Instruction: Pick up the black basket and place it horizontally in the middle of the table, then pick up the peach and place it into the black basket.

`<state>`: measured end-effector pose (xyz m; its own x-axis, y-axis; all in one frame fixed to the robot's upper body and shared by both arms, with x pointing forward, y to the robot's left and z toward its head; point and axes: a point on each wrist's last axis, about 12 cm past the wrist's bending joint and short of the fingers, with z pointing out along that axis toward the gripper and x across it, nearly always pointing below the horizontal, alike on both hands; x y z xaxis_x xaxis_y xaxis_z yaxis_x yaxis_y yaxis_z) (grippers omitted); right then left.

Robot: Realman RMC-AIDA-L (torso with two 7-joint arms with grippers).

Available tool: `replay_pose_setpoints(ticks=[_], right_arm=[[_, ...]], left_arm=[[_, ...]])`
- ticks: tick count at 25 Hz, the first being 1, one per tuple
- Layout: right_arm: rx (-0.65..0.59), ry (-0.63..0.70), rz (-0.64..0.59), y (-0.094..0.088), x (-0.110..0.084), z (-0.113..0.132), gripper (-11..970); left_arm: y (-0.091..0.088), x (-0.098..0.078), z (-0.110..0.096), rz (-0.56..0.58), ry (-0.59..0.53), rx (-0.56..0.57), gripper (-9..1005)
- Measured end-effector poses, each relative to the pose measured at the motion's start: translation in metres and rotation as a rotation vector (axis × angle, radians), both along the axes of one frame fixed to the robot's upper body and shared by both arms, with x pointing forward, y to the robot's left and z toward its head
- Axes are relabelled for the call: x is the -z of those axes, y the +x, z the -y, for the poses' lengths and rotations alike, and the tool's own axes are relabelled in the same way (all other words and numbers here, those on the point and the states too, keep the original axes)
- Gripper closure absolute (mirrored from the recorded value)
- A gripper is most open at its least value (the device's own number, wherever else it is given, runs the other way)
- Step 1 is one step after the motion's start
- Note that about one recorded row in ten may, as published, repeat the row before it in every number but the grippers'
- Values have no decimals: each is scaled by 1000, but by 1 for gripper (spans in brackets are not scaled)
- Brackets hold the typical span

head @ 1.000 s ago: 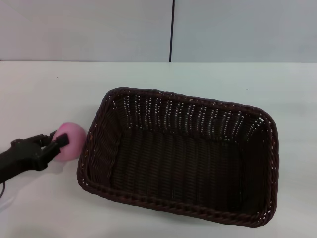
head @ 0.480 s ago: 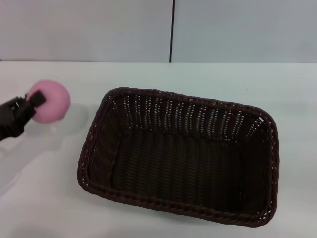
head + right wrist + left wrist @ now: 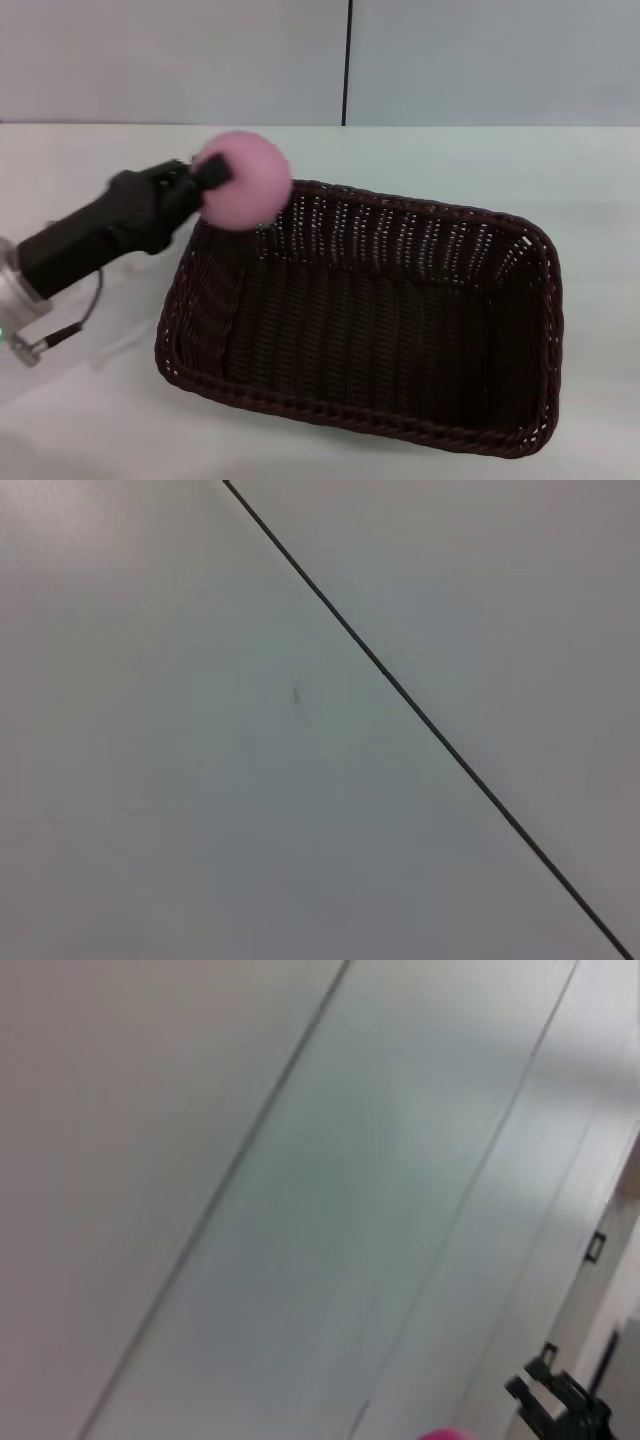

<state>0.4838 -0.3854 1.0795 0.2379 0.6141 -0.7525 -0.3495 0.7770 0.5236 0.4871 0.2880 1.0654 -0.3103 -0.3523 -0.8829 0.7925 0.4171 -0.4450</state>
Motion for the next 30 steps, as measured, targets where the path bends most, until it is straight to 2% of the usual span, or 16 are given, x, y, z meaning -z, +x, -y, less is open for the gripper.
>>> replay_pose_setpoints(ticks=[1, 6, 11, 16, 19, 23, 25, 26, 27, 29, 30], right_arm=[[-2, 1, -2, 0, 0, 0, 442], [7, 4, -9, -4, 2, 1, 442], [12, 8, -14, -6, 4, 1, 442], [14, 11, -17, -8, 5, 1, 442], [23, 13, -14, -11, 6, 3, 441], [80, 25, -9, -20, 7, 13, 440], [122, 33, -7, -27, 8, 19, 440], [146, 39, -4, -30, 9, 23, 440], [170, 44, -2, -34, 9, 26, 440], [234, 60, 4, -44, 11, 35, 440], [258, 66, 5, -47, 11, 37, 440]], left_arm=[[5, 2, 8, -22, 9, 24, 935], [6, 2, 11, -28, 10, 31, 952], [3, 4, 9, -30, -1, 17, 775], [1, 5, 8, -34, -3, 12, 530], [-1, 5, 4, -27, -19, -20, 426], [-4, 4, -5, 4, -42, -91, 261], [-12, 5, -17, 71, -91, -242, 141], [-12, 5, -17, 71, -91, -242, 142], [-15, 6, -22, 96, -115, -317, 143], [-15, 6, -22, 96, -115, -317, 145], [-24, 10, -32, 142, -151, -481, 146]])
